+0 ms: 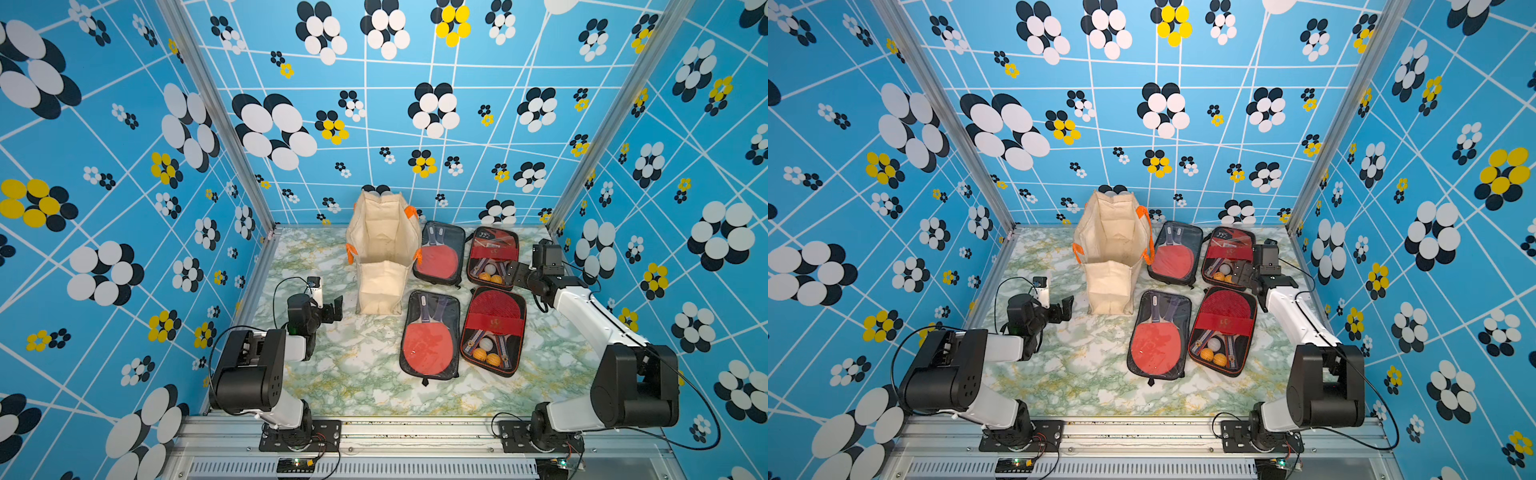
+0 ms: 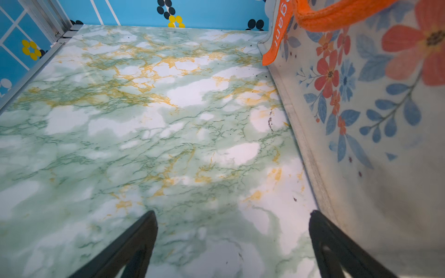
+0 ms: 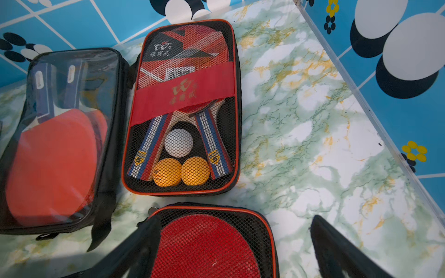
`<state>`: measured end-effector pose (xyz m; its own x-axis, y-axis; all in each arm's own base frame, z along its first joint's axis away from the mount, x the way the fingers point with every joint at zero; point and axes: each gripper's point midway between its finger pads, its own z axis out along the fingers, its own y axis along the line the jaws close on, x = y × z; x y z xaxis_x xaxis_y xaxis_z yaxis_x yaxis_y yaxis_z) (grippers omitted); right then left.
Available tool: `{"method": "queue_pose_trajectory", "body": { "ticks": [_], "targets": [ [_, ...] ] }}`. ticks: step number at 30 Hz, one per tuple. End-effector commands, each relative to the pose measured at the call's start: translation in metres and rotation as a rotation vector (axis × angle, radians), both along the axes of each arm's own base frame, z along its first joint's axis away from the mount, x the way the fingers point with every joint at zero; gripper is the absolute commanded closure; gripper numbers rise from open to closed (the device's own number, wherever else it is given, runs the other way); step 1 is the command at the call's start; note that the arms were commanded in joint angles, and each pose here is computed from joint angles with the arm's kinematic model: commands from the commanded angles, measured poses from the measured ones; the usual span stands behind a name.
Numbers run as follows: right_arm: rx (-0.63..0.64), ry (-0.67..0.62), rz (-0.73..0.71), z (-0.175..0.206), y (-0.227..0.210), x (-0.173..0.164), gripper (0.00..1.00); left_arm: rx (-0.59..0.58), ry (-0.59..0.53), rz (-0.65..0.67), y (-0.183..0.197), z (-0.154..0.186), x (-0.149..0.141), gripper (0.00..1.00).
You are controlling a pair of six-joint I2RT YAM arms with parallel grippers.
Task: Remove the ping pong set from the canvas bag
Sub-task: Move the canvas bag to the center of the board, then reset both arms
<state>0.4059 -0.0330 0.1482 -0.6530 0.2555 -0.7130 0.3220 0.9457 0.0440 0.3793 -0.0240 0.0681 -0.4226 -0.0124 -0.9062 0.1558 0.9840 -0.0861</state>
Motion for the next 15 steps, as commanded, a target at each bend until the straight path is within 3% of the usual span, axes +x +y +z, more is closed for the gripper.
{"method": "queue_pose_trajectory", "body": {
  "ticks": [1, 15],
  "targets": [
    [-0.065, -0.063, 0.019, 0.002, -0.003, 0.011, 0.01, 0.022, -0.15, -0.006, -0.001, 0.032, 0.013, 0.01],
    [-0.2, -0.111, 0.022, -0.043, -0.017, 0.002, 0.01, 0.025, -0.127, 0.011, 0.001, 0.03, 0.017, 0.0]
  ]
}}
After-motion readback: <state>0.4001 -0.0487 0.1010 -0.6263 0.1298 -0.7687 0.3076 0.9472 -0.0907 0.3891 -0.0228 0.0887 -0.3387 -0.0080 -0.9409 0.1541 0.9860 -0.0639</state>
